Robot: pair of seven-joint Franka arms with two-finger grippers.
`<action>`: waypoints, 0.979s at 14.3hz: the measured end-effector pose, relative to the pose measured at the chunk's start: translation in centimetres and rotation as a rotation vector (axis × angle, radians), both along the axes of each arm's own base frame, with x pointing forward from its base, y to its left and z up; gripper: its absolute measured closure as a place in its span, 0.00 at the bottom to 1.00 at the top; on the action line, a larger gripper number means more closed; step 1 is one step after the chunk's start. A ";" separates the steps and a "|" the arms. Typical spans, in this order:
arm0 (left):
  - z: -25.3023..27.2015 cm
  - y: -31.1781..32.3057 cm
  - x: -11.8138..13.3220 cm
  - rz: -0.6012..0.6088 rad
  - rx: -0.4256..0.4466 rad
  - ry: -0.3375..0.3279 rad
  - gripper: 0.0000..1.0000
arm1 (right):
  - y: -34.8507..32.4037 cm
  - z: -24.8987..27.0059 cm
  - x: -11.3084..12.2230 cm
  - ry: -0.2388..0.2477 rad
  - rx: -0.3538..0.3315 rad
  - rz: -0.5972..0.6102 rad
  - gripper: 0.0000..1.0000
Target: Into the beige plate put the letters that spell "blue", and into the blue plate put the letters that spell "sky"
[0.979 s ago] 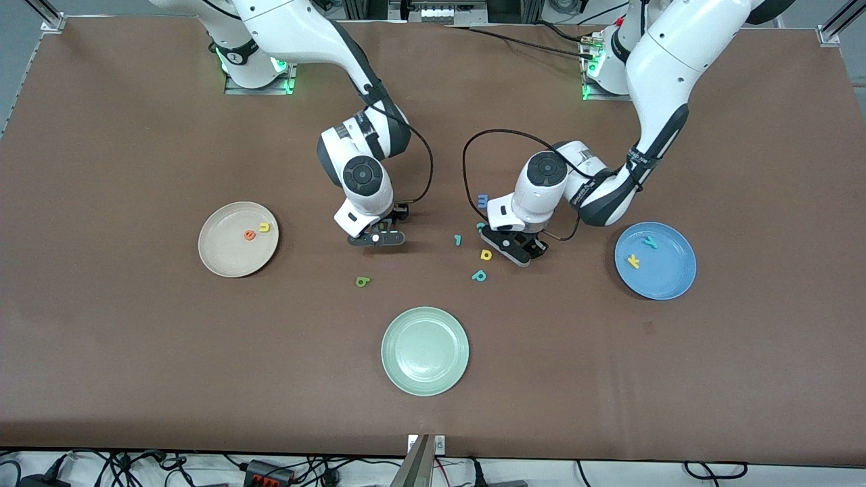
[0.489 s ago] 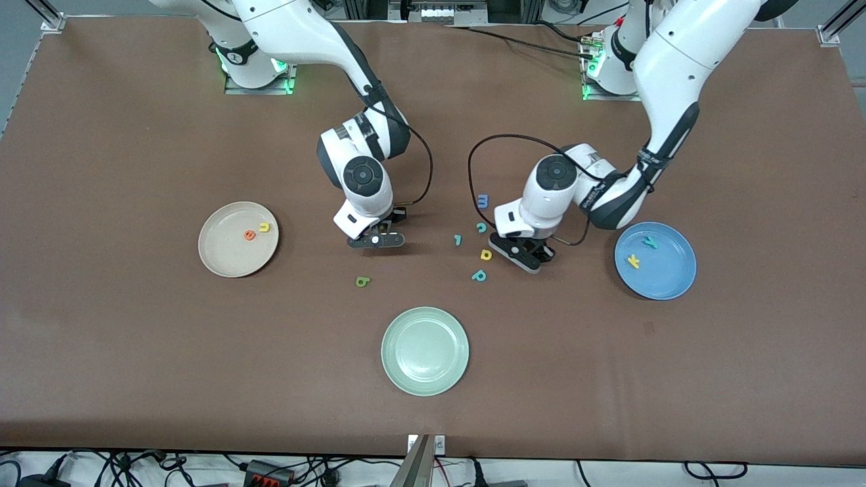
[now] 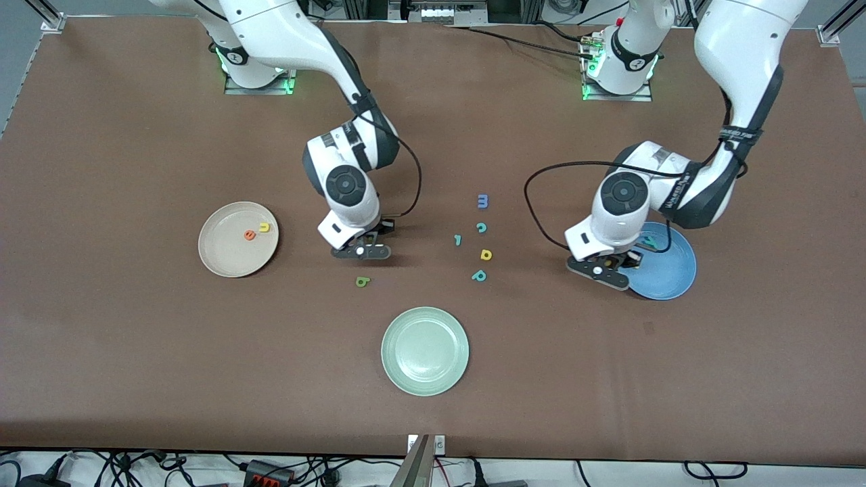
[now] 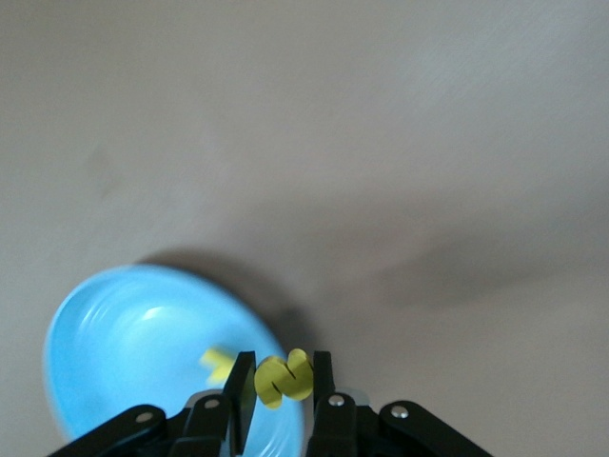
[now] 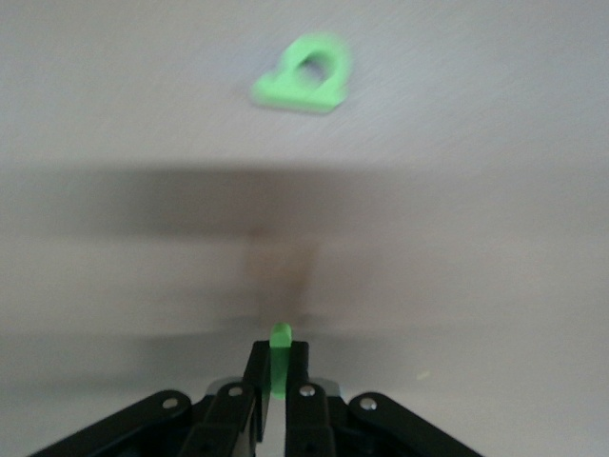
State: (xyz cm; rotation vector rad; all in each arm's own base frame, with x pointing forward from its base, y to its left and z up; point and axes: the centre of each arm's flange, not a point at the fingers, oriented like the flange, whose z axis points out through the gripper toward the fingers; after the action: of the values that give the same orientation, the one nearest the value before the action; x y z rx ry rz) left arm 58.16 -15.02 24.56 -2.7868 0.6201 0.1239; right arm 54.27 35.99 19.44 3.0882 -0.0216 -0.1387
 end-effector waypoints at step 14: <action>2.6 7.7 2.2 0.080 0.031 0.096 0.00 | -30.4 1.4 2.7 0.272 -0.005 -0.055 0.90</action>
State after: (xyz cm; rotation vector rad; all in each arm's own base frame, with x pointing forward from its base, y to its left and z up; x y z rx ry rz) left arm 60.34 -7.28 27.19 -2.7893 0.5251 0.2834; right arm 57.01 5.62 20.84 3.0351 -0.0960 -0.5572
